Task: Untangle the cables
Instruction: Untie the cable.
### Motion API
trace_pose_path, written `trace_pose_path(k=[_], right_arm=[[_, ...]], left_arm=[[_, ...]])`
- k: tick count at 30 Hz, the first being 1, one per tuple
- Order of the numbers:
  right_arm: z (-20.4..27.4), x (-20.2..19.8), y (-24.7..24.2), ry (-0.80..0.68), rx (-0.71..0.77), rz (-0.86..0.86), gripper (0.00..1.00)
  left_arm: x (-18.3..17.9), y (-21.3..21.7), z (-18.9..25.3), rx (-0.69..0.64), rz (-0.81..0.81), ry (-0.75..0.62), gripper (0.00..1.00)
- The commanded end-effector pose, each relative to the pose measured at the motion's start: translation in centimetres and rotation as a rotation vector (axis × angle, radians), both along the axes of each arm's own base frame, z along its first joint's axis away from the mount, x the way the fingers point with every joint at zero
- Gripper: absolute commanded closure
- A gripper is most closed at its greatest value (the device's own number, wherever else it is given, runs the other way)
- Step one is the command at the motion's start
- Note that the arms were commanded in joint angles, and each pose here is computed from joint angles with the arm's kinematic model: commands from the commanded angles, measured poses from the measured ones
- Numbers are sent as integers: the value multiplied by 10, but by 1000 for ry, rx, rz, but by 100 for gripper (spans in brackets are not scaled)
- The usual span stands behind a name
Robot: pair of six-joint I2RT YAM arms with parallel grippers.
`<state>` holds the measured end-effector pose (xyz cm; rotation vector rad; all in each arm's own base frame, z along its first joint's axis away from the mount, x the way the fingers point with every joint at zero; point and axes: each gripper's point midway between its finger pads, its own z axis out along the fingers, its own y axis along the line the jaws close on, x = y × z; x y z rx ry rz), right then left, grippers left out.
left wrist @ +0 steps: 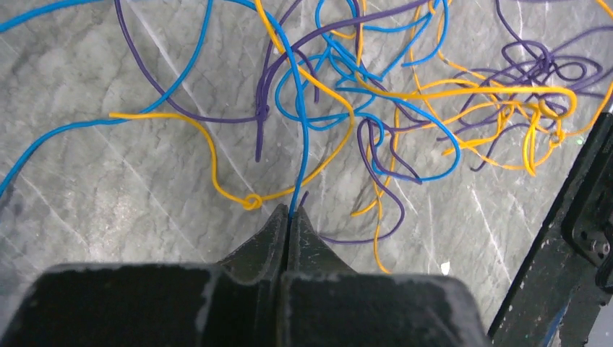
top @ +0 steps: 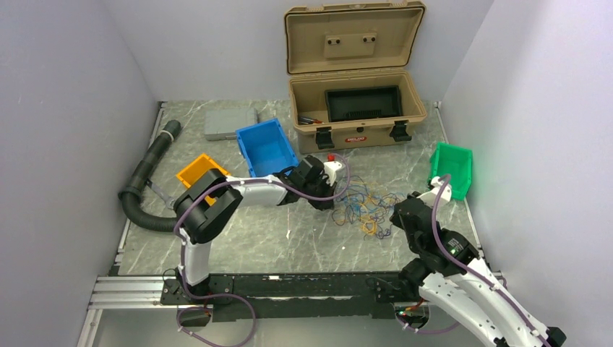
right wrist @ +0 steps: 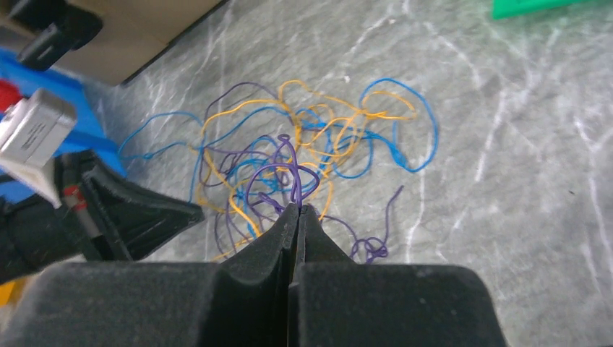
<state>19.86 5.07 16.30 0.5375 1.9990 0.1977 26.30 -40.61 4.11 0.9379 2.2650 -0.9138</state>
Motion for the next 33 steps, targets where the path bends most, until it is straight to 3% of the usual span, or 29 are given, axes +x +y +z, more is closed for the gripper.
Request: trace_pose_path(k=[1, 3, 7, 10, 11, 14, 16, 24, 33], right_arm=[[17, -7, -34, -29, 27, -226, 99], [15, -11, -44, -19, 29, -295, 97], [5, -7, -35, 34, -16, -248, 95], [1, 5, 8, 55, -28, 22, 88], [3, 8, 28, 42, -4, 131, 78], [18, 10, 79, -43, 63, 417, 31], [25, 8, 97, -78, 75, 530, 18], [6, 20, 129, -25, 51, 659, 16], [-21, 46, 150, -184, 83, 682, 30]], left_arm=[[2, 2, 56, -117, -26, -144, 100], [-4, 14, 90, -181, 1, -194, 100], [-31, 36, 151, -292, 31, -183, 100], [-34, 52, 172, -276, 82, -190, 100], [-34, 54, 177, -265, 84, -195, 100], [-37, 56, 191, -247, 59, -203, 100], [-39, 55, 198, -244, 38, -202, 100], [-41, 53, 212, -279, 36, -206, 100], [-43, 53, 218, -307, 51, -194, 100]])
